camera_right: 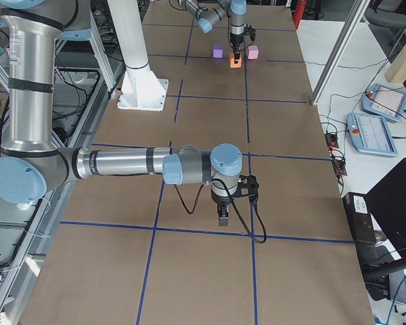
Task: Arrange blocks in a line
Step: 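Carry the orange cube with the left gripper between the pink and purple cubes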
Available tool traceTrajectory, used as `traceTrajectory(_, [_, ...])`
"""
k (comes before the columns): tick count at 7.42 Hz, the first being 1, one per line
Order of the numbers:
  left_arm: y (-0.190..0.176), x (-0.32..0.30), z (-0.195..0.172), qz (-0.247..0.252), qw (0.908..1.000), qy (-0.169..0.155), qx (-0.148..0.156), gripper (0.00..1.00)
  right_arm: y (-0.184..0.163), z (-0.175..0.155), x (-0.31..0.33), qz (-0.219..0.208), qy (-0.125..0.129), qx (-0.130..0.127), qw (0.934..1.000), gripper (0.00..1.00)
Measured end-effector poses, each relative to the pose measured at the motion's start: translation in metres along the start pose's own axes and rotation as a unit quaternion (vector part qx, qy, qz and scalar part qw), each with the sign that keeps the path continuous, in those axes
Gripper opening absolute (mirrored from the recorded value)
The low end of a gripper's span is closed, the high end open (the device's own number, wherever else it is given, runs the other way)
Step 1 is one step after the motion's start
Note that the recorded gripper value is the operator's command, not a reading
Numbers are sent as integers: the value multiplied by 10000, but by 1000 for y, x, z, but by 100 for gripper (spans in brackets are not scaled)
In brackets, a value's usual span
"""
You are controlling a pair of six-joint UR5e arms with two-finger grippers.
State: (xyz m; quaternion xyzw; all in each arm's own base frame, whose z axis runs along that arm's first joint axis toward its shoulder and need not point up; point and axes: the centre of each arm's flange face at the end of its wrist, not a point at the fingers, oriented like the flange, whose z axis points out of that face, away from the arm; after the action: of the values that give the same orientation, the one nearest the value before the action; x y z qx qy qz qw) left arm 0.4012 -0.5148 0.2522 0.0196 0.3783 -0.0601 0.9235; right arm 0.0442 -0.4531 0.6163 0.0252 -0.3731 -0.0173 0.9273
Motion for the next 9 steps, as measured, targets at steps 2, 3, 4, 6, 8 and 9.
traceTrajectory(2, [-4, -72, -2, 209, 9997, -57, -120, 0, 0, 0, 0, 0, 0, 0, 10000, 100])
traceTrajectory(3, [-4, -113, 9, 258, 9995, 42, -202, 0, 0, 0, 0, 0, 0, 0, 10000, 100])
traceTrajectory(4, [-5, -144, 22, 277, 9993, 142, -193, 0, 0, 0, 0, 0, 0, 0, 10000, 100])
traceTrajectory(6, [-10, -173, 54, 230, 9994, 120, -244, 0, 0, 0, 0, 0, -1, 0, 10000, 100])
traceTrajectory(8, [-15, -184, 74, 219, 9994, 81, -270, 0, 0, 0, 0, 0, -2, 0, 10000, 100])
traceTrajectory(9, [-18, -188, 85, 233, 9994, 95, -257, 0, 0, 0, 0, 0, -1, 0, 10000, 100])
